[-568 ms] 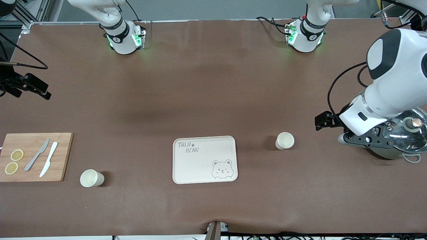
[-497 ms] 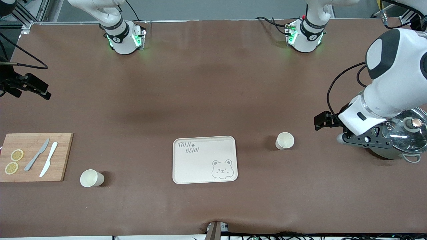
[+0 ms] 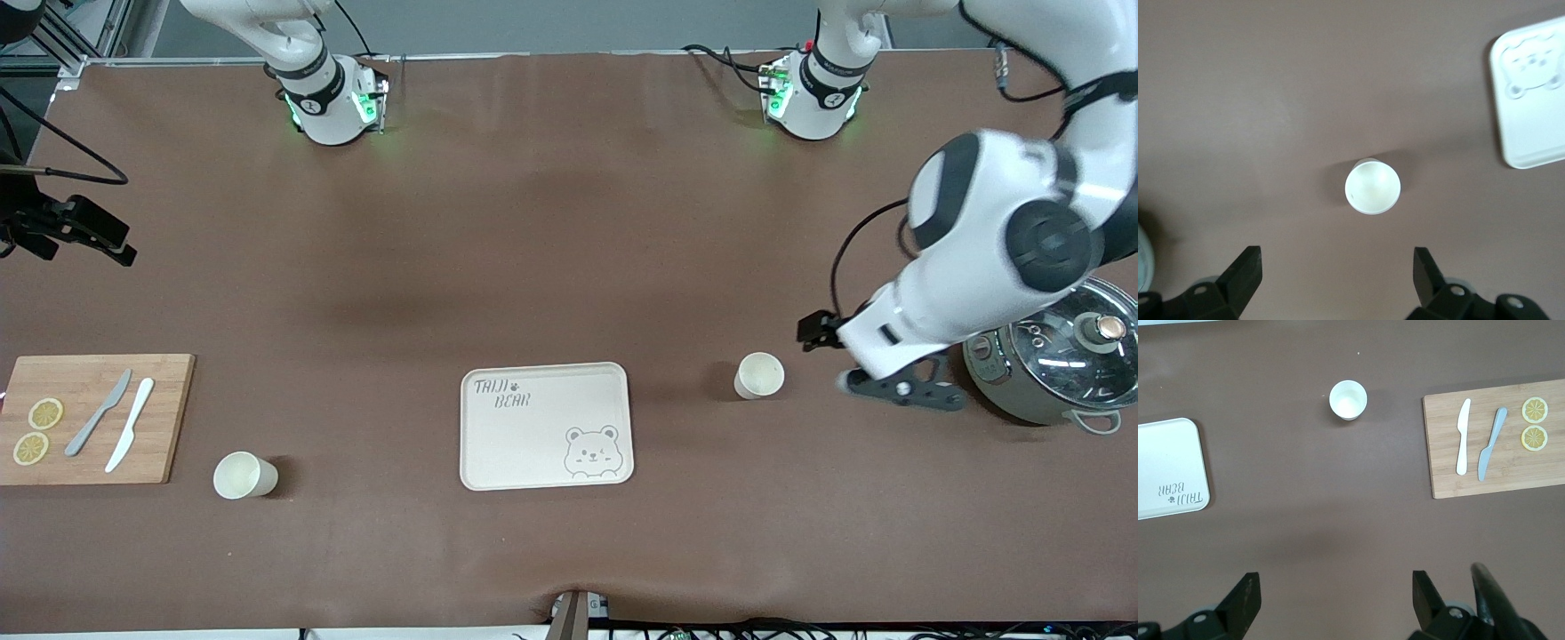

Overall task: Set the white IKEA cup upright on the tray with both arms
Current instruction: 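Reach the left gripper to one white cup while the right gripper reaches the other, then grasp the cup with the left gripper and carry it toward the tray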

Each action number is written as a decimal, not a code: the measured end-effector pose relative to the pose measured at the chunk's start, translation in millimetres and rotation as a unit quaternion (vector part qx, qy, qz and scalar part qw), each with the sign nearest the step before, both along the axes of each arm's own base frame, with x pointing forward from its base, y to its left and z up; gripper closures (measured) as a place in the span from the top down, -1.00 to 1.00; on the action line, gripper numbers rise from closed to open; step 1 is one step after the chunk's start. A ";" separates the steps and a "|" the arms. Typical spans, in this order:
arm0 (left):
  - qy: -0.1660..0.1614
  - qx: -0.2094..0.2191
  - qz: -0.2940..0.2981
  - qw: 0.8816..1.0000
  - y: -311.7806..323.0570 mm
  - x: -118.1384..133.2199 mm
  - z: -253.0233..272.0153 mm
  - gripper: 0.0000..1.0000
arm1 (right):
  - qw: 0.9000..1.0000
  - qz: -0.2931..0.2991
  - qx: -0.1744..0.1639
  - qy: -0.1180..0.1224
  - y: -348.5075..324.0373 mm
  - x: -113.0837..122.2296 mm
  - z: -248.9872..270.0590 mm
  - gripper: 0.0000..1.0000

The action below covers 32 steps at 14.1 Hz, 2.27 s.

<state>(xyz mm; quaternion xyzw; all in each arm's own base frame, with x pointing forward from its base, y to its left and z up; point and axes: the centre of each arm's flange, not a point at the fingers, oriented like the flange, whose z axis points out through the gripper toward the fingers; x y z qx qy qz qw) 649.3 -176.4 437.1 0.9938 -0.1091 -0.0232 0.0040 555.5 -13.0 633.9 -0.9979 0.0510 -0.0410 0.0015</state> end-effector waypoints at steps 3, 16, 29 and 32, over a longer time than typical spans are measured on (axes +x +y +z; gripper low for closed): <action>-0.002 0.002 -0.017 1.000 1.7 -15.4 -69.8 1.00 | 1.000 0.000 0.000 0.000 -0.1 0.0 0.0 1.00; -0.039 -0.011 -0.038 0.998 27.4 -39.9 -158.3 1.00 | 0.998 0.038 -0.006 0.053 22.2 55.0 -100.7 1.00; -0.057 -0.021 -0.049 0.997 4.3 -20.3 -199.7 1.00 | 0.998 0.057 -0.017 0.024 44.4 139.9 -309.4 1.00; -0.049 -0.021 -0.047 0.997 3.9 -17.4 -216.4 1.00 | 0.998 0.059 -0.019 -0.020 45.4 155.3 -345.5 1.00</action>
